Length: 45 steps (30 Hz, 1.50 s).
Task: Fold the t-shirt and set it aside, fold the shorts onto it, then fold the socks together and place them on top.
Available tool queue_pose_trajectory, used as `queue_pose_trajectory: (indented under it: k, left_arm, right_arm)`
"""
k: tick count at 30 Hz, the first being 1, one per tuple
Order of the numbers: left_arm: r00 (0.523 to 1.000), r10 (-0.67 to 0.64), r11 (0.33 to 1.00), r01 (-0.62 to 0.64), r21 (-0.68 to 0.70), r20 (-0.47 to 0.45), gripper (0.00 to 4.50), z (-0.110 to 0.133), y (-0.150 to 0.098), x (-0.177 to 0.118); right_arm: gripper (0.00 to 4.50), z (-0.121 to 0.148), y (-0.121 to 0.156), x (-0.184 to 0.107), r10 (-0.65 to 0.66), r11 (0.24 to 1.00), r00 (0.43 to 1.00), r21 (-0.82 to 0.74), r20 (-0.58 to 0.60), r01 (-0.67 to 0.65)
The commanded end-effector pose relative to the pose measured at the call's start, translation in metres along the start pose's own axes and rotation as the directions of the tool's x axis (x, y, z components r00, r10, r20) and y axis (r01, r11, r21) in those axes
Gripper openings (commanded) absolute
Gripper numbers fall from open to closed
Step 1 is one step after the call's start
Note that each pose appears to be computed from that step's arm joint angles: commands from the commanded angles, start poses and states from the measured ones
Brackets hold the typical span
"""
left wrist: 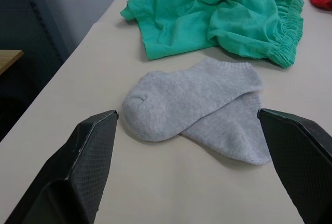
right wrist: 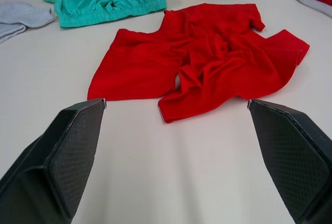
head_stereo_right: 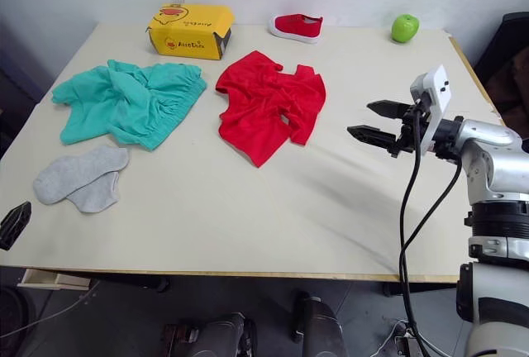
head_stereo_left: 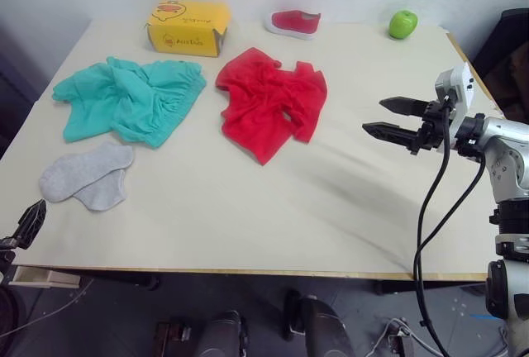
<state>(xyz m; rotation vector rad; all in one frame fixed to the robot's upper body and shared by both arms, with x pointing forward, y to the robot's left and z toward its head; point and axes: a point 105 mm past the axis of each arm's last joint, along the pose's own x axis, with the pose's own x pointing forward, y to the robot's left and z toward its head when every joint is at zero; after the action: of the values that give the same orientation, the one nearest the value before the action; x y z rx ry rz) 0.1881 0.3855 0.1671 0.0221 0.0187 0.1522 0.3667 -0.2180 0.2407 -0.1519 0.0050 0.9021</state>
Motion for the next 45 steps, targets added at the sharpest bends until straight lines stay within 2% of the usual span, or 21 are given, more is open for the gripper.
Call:
queue_pose_trajectory:
  k: [1, 11, 15, 24, 29, 33, 36, 38, 40, 45]
  left_arm:
    - [1.000, -0.019, 0.999, 0.018, 0.044, 0.024, 4.50, 0.010, -0.001, 0.000]
    - [1.000, -0.025, 0.999, 0.024, 0.043, 0.005, 4.50, 0.006, 0.000, 0.007]
    - [0.999, -0.046, 0.997, 0.046, 0.064, 0.007, 4.50, 0.011, -0.006, 0.011]
    - [0.999, -0.052, 0.995, 0.051, 0.089, 0.010, 4.50, 0.013, -0.009, 0.005]
    - [0.992, -0.118, 0.991, 0.115, 0.070, 0.040, 4.50, 0.020, -0.029, 0.011]
    - [0.968, -0.249, 0.966, 0.248, 0.074, 0.014, 4.50, 0.021, -0.058, 0.029]
    - [0.907, -0.421, 0.902, 0.420, 0.103, -0.014, 4.50, 0.024, -0.096, 0.052]
    - [0.830, -0.555, 0.817, 0.557, 0.147, -0.059, 4.50, 0.024, -0.129, 0.065]
    - [0.733, -0.669, 0.707, 0.678, 0.200, -0.122, 4.50, 0.020, -0.161, 0.076]
    - [0.514, -0.834, 0.456, 0.847, 0.273, -0.203, 4.50, 0.018, -0.223, 0.099]
  right_arm:
    - [4.48, 0.017, -0.002, -0.010, -0.020, 0.999, 0.999, -0.044, 0.044, 0.022]
    - [4.48, 0.021, 0.006, -0.008, -0.017, 0.998, 0.998, -0.067, 0.064, 0.021]
    - [4.48, 0.016, 0.010, -0.004, -0.017, 0.998, 0.997, -0.052, 0.074, 0.021]
    - [4.48, 0.021, 0.003, 0.000, -0.033, 0.997, 0.996, -0.067, 0.082, 0.039]
    - [4.48, 0.028, 0.002, 0.002, -0.023, 0.994, 0.998, -0.105, 0.065, 0.030]
    - [4.48, 0.026, 0.012, 0.013, 0.016, 0.991, 0.999, -0.133, 0.040, -0.010]
    - [4.48, 0.017, 0.023, 0.029, 0.051, 0.984, 0.999, -0.171, -0.009, -0.052]
    - [4.48, 0.007, 0.024, 0.042, 0.041, 0.982, 0.998, -0.183, -0.054, -0.050]
    - [4.48, -0.004, 0.025, 0.055, 0.027, 0.980, 0.994, -0.191, -0.107, -0.047]
    - [4.48, -0.023, 0.028, 0.081, 0.019, 0.980, 0.985, -0.192, -0.171, -0.052]
